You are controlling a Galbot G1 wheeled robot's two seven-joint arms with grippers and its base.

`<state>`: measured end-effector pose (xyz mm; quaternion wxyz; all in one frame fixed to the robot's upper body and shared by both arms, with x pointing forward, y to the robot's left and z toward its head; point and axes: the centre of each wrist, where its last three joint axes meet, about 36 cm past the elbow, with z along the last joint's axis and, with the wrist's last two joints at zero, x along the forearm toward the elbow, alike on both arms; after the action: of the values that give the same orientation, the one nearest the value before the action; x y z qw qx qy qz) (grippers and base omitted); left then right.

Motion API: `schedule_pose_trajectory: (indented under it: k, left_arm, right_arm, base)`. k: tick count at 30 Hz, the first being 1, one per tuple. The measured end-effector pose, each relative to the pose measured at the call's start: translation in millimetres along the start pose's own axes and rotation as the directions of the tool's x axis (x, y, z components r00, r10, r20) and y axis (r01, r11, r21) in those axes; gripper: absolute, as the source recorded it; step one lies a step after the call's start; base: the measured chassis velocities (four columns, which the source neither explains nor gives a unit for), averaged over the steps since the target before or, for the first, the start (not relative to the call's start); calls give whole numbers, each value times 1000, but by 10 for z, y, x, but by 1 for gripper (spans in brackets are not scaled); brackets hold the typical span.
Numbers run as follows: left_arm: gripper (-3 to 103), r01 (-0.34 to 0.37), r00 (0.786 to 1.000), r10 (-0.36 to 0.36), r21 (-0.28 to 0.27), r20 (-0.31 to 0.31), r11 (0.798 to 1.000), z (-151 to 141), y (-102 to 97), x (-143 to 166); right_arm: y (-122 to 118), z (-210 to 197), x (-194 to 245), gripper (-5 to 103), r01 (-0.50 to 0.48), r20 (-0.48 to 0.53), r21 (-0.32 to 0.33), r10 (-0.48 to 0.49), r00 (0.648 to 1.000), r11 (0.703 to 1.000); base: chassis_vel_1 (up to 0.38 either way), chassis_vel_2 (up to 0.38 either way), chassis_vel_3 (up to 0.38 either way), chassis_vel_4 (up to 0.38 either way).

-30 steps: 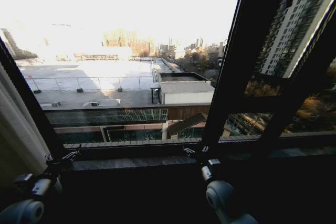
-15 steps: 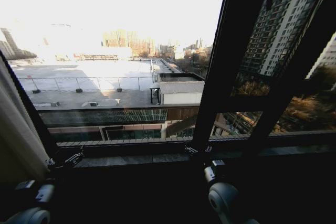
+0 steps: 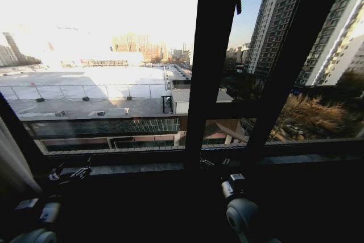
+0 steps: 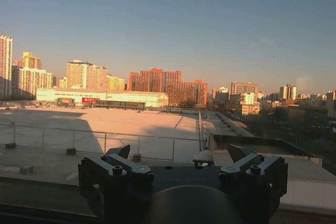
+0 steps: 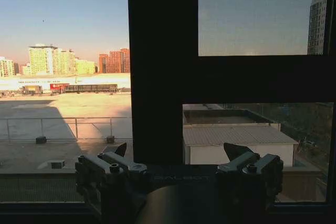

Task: Open the curtains by pulling them apart, changing their state from closed to fully open.

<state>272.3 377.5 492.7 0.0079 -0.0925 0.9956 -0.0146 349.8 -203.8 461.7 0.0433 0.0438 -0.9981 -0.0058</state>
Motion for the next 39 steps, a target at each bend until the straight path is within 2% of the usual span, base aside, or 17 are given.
schedule_pose_trajectory:
  k: [15, 21, 33, 39]
  left_arm:
    - [100, -1, 1000, 1, -5, 2, 1000, -7, -43, 18]
    - [100, -1, 1000, 2, -15, 5, 1000, -30, 7, -46]
    - [100, 3, 1000, -3, -3, -8, 1000, 12, 103, -110]
    - [100, 4, 1000, -4, -1, -13, 1000, 54, 131, -139]
  right_arm:
    - [-52, 7, -26, 100, 7, -9, -13, -7, 1000, 1000]
    - [-71, 3, -64, 100, 6, -7, -14, -6, 1000, 1000]
    - [-78, 8, -98, 100, 0, -13, -9, 0, 1000, 1000]
    - [-60, 30, -90, 100, -5, -19, -16, 5, 1000, 1000]
  base:
    - [-266, -454, 253, 460]
    - [-233, -476, 226, 476]
    - [-201, -458, 200, 468]
    - [-50, -382, 73, 376]
